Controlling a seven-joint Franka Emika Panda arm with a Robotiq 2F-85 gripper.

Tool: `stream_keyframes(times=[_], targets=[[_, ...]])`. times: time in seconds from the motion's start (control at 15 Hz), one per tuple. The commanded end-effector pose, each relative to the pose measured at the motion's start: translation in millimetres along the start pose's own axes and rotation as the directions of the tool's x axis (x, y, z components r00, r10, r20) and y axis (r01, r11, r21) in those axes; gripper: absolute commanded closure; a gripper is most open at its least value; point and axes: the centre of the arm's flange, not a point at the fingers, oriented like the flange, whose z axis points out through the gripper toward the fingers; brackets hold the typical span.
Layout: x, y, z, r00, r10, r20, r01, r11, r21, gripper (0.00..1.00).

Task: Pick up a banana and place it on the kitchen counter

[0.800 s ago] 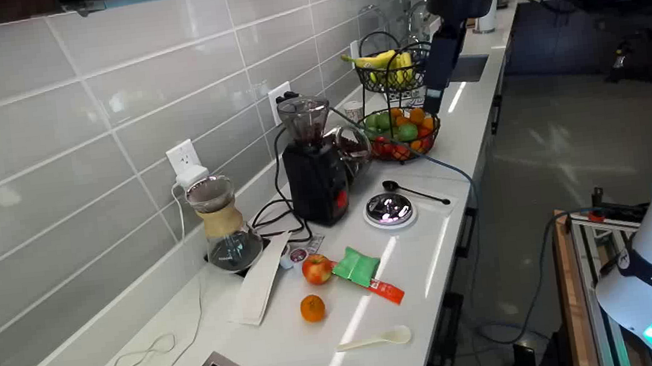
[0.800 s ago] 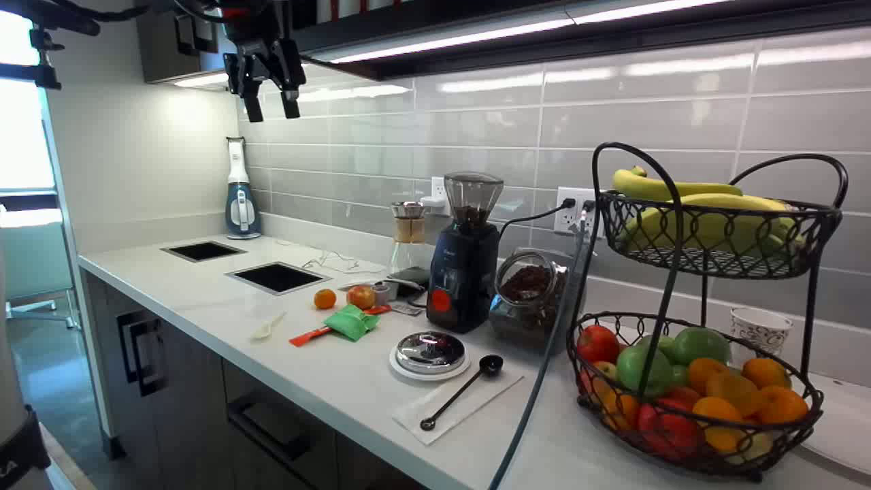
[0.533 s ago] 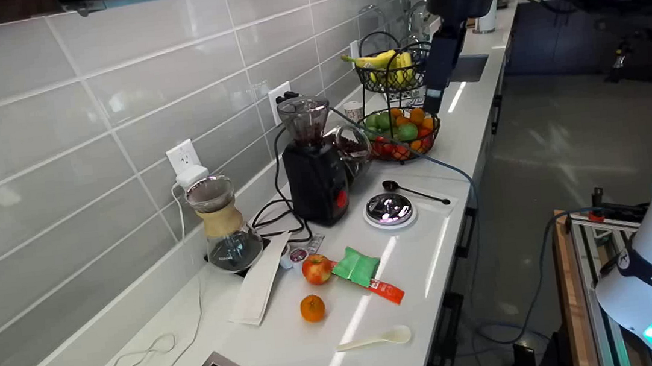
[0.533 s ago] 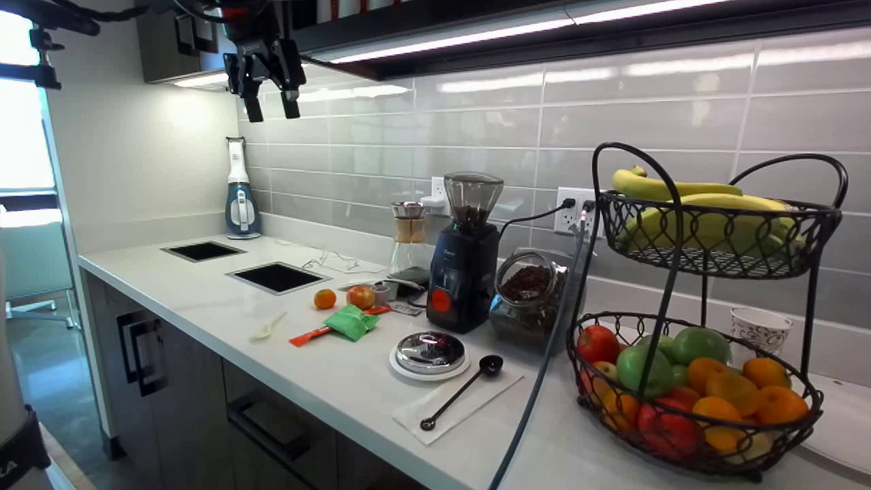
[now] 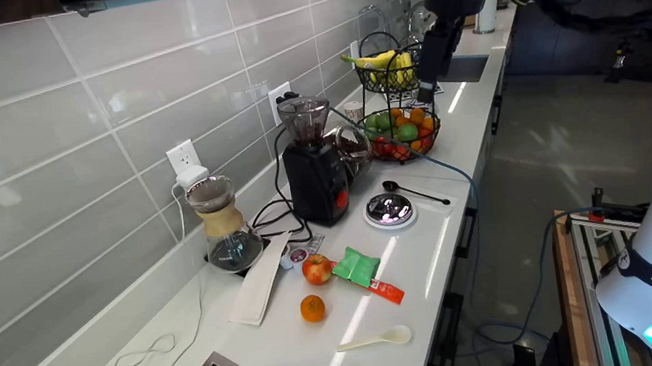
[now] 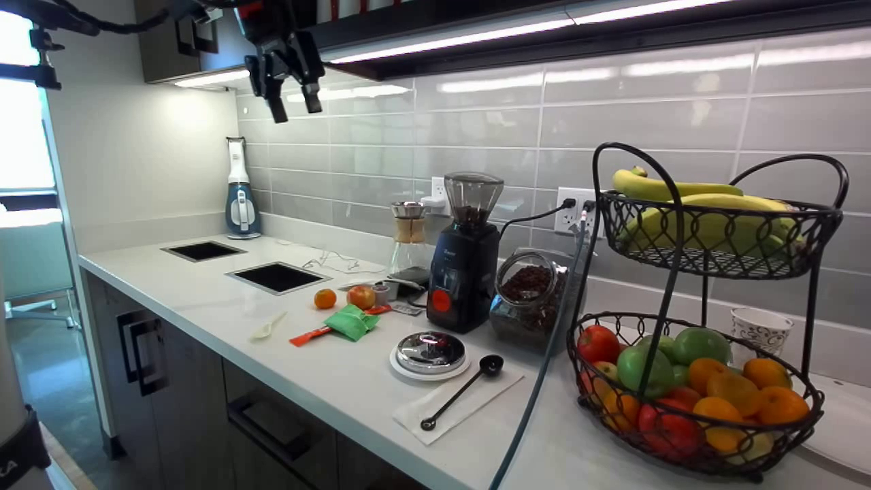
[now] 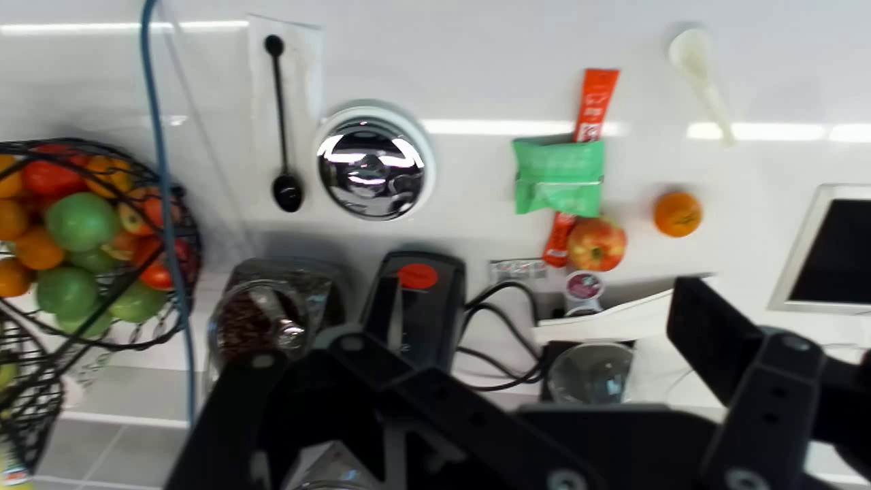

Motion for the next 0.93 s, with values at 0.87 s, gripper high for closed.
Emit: stream_keyframes(times=[0.87], targets=[[124,262,62,0.712,0.553,-0.434,-0.632,0.774,-0.051,0.0]])
